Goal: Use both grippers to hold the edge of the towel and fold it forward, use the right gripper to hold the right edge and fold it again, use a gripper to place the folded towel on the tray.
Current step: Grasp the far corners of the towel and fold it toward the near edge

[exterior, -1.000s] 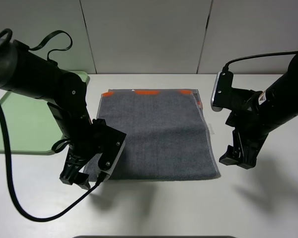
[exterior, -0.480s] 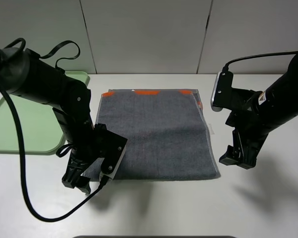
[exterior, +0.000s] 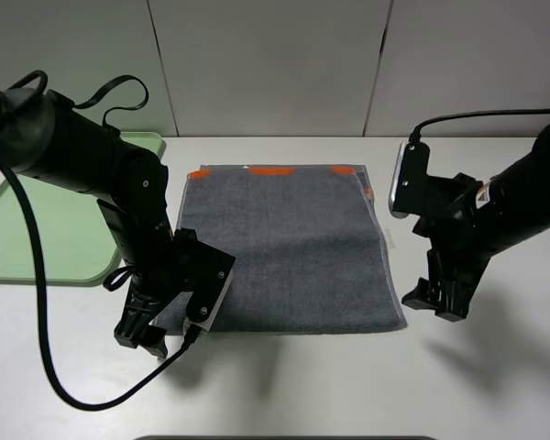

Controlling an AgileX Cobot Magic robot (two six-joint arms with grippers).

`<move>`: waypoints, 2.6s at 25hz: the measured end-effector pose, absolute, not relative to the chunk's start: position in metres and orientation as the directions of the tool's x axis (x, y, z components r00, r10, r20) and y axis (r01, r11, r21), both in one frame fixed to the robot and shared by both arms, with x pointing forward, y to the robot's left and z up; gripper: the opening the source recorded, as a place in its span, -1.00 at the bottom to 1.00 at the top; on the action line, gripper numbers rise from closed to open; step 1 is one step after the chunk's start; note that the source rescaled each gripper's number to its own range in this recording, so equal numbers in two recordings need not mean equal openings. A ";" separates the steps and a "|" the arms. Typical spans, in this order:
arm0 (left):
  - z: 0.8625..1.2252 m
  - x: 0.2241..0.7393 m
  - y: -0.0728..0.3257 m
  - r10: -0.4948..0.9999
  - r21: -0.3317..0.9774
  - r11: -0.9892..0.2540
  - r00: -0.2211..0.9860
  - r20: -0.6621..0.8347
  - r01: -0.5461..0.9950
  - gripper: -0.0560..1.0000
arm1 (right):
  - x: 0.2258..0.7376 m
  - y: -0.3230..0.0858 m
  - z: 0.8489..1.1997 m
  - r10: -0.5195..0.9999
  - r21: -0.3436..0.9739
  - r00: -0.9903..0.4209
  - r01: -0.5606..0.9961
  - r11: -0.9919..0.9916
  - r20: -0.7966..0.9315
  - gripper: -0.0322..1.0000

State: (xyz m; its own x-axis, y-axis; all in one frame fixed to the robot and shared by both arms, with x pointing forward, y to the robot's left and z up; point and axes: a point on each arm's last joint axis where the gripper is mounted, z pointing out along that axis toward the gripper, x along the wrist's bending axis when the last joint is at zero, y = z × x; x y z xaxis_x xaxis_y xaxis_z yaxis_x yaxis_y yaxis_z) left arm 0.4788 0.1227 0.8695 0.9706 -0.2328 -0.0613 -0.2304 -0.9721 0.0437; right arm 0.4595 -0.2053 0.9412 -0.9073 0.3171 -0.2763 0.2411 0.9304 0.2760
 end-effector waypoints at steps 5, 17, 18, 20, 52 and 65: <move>0.870 0.478 0.122 -0.238 0.041 -0.971 0.969 -0.060 -0.236 0.93 | 0.453 -0.208 0.931 0.304 0.284 -0.903 0.219 0.934 -0.303 1.00; 0.870 0.479 0.122 -0.235 0.043 -0.972 0.970 -0.055 -0.233 0.93 | 0.457 -0.205 0.903 0.332 0.261 -0.915 0.271 0.927 -0.228 1.00; 0.870 0.479 0.122 -0.234 0.043 -0.972 0.971 -0.055 -0.232 0.93 | 0.457 -0.205 0.900 0.335 0.260 -0.915 0.275 0.926 -0.224 1.00; 0.870 0.479 0.122 -0.230 0.043 -0.973 0.972 -0.054 -0.228 0.93 | 0.458 -0.205 0.897 0.333 0.255 -0.917 0.276 0.927 -0.218 1.00; 0.869 0.480 0.121 -0.220 0.045 -0.975 0.974 -0.044 -0.218 0.93 | 0.461 -0.199 0.863 0.363 0.228 -0.926 0.333 0.915 -0.102 1.00; 0.869 0.480 0.121 -0.219 0.046 -0.975 0.975 -0.043 -0.217 0.91 | 0.463 -0.197 0.862 0.465 0.264 -0.882 0.431 0.863 -0.080 0.33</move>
